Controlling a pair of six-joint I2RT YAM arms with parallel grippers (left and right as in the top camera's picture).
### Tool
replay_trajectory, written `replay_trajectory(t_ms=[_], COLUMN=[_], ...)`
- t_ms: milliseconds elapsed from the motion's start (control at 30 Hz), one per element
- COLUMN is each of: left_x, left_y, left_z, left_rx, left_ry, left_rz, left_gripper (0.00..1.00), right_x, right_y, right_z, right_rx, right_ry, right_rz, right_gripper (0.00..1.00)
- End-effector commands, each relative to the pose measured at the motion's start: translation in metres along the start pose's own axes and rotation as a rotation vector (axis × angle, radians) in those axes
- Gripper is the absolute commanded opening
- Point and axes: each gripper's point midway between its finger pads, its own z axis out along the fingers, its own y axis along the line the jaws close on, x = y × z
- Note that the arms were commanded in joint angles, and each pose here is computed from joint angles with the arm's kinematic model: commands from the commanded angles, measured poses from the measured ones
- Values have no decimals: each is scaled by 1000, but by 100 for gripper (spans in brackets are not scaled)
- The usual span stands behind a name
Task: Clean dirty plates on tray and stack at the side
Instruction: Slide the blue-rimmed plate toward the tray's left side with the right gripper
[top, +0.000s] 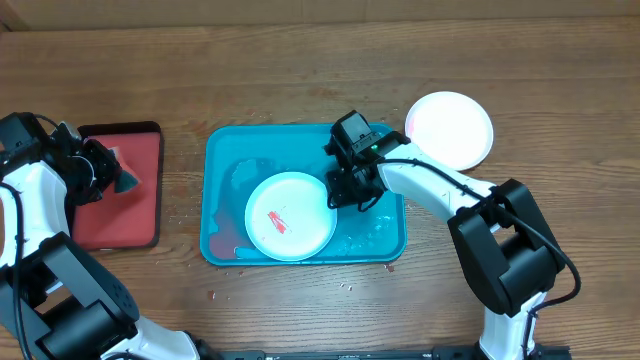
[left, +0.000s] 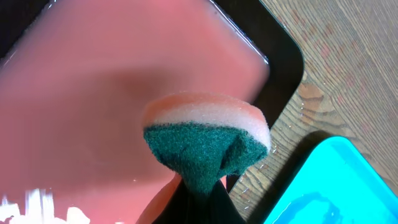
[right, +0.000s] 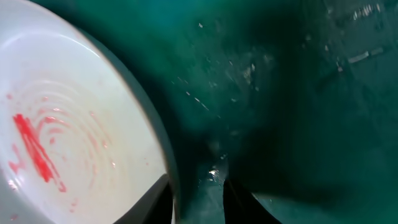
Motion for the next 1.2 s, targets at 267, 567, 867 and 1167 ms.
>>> replay_trajectory(t_ms=[267, 567, 867, 1167], left_x=[-4, -4, -4, 25], left_y=[-4, -7, -26, -81], left_z=[-3, -3, -16, -53], left_rx=[24, 39, 128, 183], left_ry=[-9, -7, -2, 48], left_rz=[31, 120, 84, 138], left_gripper=[4, 4, 4, 4], right_x=[10, -35, -43, -58], right_y=[-4, -20, -29, -3], right_z=[29, 12, 10, 12], right_rx=[34, 68, 103, 14], right_ry=[52, -90, -133, -189], right_rz=[82, 145, 224, 213], right_gripper=[4, 4, 4, 4])
